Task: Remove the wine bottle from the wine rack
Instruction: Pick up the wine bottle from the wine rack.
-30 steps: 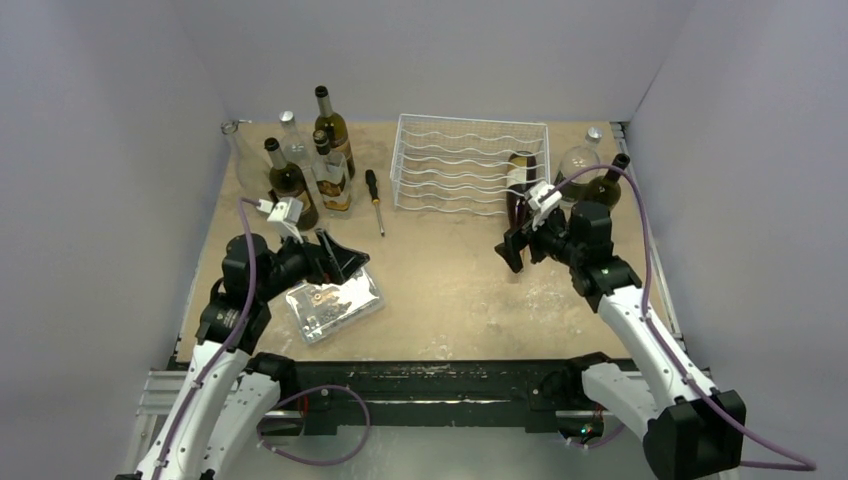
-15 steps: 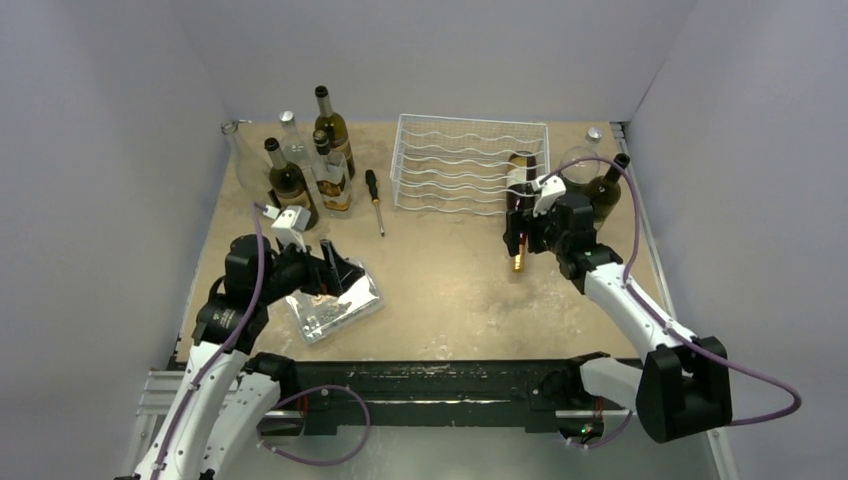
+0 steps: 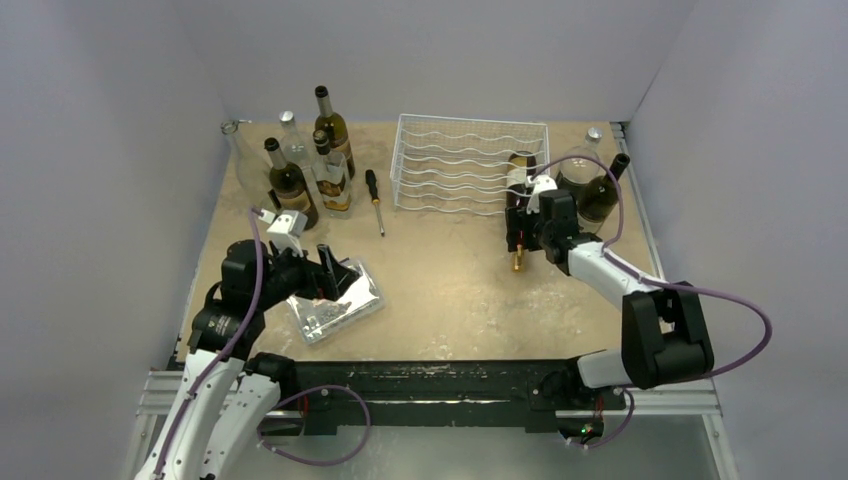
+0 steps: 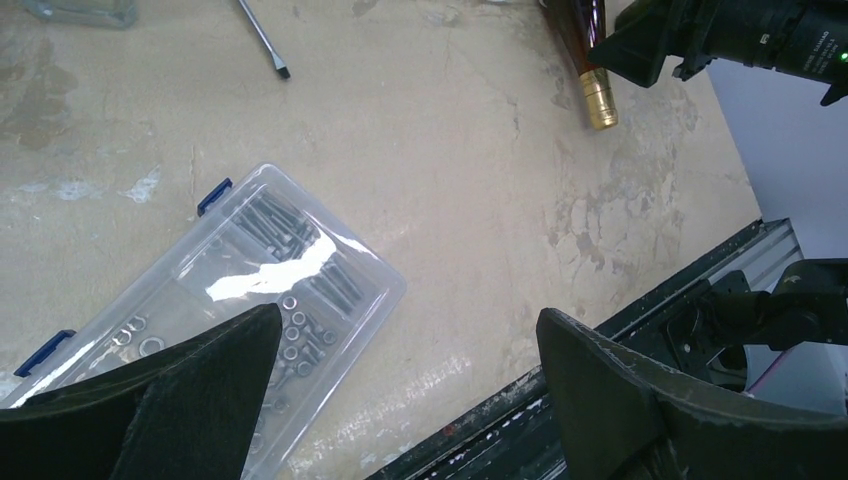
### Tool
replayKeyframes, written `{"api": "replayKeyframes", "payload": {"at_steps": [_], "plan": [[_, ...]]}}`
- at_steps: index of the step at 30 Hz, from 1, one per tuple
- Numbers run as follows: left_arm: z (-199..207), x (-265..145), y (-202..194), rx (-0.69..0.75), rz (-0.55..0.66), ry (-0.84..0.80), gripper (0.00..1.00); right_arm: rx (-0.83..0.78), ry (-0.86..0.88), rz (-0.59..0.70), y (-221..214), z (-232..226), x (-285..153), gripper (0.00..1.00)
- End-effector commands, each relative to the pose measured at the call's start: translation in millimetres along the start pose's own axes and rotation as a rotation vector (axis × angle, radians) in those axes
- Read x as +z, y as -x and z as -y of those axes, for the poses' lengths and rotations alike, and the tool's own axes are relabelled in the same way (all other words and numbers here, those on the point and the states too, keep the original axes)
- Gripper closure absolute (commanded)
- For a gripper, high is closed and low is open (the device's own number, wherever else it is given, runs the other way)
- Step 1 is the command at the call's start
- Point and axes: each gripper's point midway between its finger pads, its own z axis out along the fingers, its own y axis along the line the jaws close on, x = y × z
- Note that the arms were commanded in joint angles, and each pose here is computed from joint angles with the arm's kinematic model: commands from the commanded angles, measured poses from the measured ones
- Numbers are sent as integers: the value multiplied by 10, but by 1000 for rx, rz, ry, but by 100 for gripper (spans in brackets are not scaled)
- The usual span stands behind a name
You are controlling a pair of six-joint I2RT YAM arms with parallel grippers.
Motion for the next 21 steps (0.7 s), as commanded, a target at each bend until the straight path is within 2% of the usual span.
{"api": "replayKeyframes", "payload": {"at_steps": [1,6,10,15,21], "plan": [[30,-72,201,47,64,9,0,43,-50,117,435,44,64,20],[30,-76,205,47,66,9,0,64,-54,110,447,34,174,31],[29,-82,214,47,71,9,0,79,-53,98,428,24,244,35],[31,-84,228,44,76,6,0,94,-41,66,384,-15,328,44],[26,-83,227,41,74,6,0,104,-31,29,328,-53,398,47]]}}
